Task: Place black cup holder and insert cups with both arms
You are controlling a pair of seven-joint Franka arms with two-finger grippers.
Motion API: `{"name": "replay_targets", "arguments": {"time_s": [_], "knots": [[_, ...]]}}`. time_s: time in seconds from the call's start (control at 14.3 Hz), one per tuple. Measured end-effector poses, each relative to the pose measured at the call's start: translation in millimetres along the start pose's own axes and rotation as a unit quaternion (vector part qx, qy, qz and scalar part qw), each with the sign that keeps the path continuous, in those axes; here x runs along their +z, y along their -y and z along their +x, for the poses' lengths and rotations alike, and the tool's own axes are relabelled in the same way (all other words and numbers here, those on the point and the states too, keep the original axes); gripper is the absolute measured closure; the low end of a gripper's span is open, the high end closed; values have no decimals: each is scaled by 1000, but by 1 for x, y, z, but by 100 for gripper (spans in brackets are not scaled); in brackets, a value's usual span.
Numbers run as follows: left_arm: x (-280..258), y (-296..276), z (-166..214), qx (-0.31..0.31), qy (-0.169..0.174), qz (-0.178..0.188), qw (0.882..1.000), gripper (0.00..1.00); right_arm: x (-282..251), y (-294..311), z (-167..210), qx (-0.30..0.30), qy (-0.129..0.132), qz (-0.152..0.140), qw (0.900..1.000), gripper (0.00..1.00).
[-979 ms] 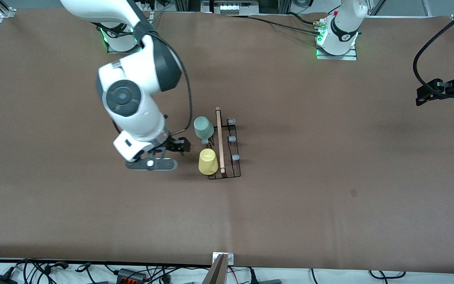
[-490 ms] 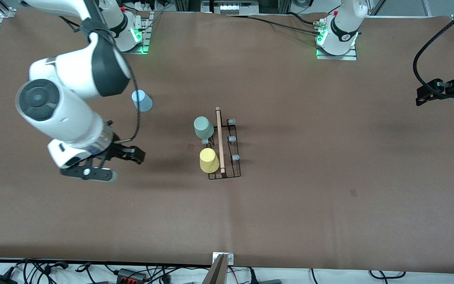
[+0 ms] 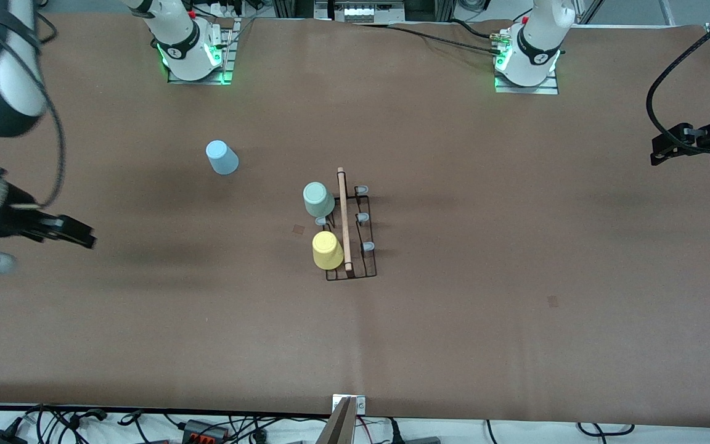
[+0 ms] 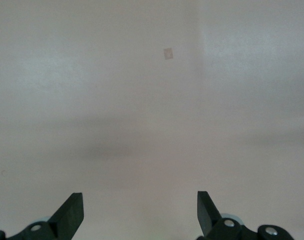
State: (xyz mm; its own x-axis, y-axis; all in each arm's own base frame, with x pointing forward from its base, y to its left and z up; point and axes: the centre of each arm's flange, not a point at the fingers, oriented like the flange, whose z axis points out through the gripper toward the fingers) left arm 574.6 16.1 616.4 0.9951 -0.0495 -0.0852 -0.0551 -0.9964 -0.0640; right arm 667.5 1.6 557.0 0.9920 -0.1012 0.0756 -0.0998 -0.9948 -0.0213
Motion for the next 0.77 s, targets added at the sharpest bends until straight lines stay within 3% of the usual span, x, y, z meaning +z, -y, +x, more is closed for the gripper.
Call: {"name": "replay_targets", "arguments": {"time_s": [0.28,0.77], "knots": [[0,0,0,0,0,0,1000,0,-28,-43,-15,-32,1,1,999,0],[0,0,0,0,0,0,1000,0,-18,-46,-33,-39,25,-2,999,0]]}}
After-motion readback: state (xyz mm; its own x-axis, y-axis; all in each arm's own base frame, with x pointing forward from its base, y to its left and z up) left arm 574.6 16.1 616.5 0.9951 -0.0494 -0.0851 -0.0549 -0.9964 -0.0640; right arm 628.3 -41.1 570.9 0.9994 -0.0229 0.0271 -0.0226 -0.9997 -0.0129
